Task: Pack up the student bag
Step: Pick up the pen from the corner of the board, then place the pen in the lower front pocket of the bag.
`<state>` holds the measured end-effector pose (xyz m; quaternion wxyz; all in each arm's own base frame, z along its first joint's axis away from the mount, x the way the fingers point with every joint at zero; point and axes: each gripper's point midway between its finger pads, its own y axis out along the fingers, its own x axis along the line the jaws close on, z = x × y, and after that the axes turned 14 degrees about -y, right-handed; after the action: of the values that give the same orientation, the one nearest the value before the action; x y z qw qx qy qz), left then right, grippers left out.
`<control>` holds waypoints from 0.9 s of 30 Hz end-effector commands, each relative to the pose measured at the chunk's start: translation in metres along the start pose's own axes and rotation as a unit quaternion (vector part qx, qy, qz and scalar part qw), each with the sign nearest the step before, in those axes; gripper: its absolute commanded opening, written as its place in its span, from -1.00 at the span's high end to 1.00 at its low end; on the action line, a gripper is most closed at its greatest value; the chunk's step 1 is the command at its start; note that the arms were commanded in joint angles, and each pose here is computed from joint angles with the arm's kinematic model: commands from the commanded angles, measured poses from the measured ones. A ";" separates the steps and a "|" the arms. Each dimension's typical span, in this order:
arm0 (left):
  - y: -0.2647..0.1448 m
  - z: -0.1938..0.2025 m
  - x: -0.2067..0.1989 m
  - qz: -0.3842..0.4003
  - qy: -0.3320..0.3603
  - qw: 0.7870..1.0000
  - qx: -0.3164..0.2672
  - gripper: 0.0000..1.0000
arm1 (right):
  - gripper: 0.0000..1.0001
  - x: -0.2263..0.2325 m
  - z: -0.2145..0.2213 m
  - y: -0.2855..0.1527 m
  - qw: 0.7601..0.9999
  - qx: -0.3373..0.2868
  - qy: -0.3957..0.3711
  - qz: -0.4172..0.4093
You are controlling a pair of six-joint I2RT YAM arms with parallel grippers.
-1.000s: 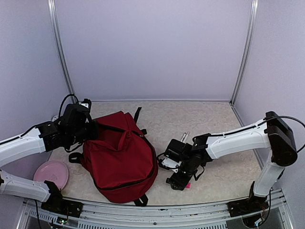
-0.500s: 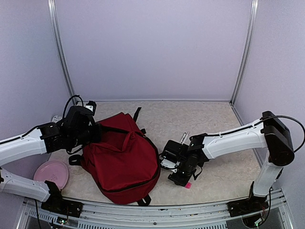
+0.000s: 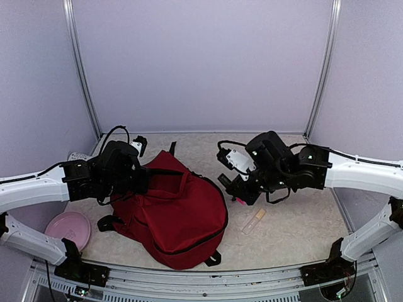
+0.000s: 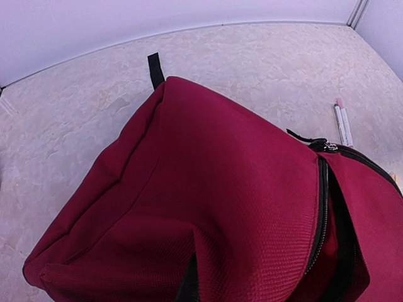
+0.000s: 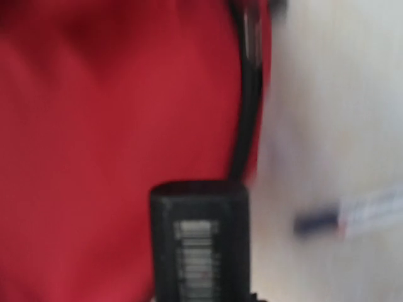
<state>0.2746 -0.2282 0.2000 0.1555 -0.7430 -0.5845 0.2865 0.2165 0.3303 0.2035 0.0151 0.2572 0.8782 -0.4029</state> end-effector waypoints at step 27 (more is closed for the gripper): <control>-0.023 -0.035 -0.020 0.115 -0.058 0.991 -0.034 0.96 | 1.00 0.012 -0.127 0.153 0.890 -0.271 -0.366 -0.036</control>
<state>0.2713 -0.2248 0.2095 0.1254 -0.7625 -0.5435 0.3278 0.2833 0.5097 0.1916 0.3442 0.0209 0.9245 -0.1627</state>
